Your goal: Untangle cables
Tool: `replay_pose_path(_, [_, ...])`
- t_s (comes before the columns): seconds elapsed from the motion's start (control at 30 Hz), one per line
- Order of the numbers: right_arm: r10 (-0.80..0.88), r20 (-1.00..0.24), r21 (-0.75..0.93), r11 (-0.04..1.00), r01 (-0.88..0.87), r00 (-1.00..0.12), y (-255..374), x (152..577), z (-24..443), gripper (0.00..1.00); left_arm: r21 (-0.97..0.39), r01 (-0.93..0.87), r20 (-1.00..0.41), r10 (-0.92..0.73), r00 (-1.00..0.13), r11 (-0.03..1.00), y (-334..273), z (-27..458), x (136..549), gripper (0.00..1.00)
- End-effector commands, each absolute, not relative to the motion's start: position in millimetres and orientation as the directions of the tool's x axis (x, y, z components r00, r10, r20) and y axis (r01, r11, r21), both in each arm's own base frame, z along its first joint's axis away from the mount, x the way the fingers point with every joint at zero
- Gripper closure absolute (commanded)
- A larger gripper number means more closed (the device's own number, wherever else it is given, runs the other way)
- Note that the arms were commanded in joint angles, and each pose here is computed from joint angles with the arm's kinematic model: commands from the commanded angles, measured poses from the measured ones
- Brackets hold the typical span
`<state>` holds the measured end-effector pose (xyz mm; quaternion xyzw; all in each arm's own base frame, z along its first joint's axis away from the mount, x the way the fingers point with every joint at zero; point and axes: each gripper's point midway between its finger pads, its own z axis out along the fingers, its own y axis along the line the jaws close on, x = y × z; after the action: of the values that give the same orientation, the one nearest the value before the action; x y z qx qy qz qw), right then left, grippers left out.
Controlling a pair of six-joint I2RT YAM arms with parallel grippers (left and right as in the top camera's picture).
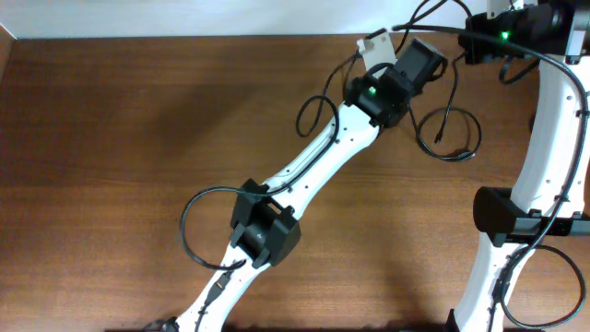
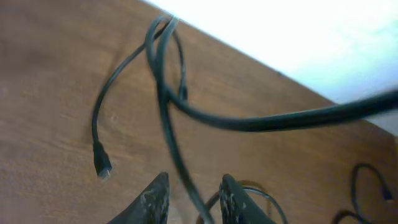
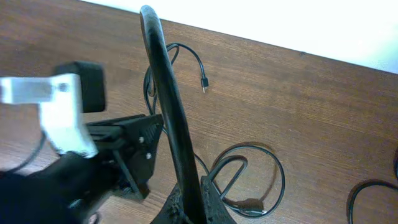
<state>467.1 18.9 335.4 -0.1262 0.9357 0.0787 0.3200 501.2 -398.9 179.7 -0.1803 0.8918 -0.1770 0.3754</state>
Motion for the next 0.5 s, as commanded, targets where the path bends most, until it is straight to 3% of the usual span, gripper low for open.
replay_pose_path(0.0, [-0.182,-0.623,0.080,0.953,-0.294,-0.760,23,468,336,0.96,-0.484,-0.252,-0.576,-0.522,-0.629,0.838,-397,167,508,0.71])
replay_pose_path(0.1, [-0.182,-0.623,0.080,0.953,-0.293,-0.761,23,468,336,0.96,-0.459,-0.262,-0.570,-0.508,-0.646,0.849,-398,150,507,0.69])
replay_pose_path(0.2, [-0.182,-0.623,0.080,0.953,-0.293,-0.761,23,468,336,0.96,-0.458,-0.262,-0.566,-0.505,-0.652,0.850,-398,146,507,0.76])
replay_pose_path(0.23, [-0.182,-0.623,0.080,0.953,-0.293,-0.761,23,468,336,0.96,-0.457,-0.262,-0.566,-0.505,-0.652,0.850,-398,146,507,0.81])
replay_pose_path(0.27, [-0.182,-0.623,0.081,0.953,-0.293,-0.761,23,468,336,0.96,-0.448,-0.252,-0.573,-0.492,-0.656,0.858,-398,146,507,1.00])
replay_pose_path(0.33, [-0.182,-0.623,0.080,0.953,-0.293,-0.761,23,468,336,0.96,-0.408,-0.186,-0.614,-0.419,-0.669,0.894,-401,150,509,1.00])
replay_pose_path(0.4, [-0.182,-0.624,0.080,0.953,-0.293,-0.760,23,468,336,0.96,-0.373,-0.092,-0.663,-0.335,-0.670,0.923,-402,182,506,1.00])
replay_pose_path(0.47, [-0.204,-0.626,0.063,0.949,-0.310,-0.753,22,469,336,0.96,-0.312,0.023,-0.758,-0.234,-0.609,0.950,-370,280,494,1.00])
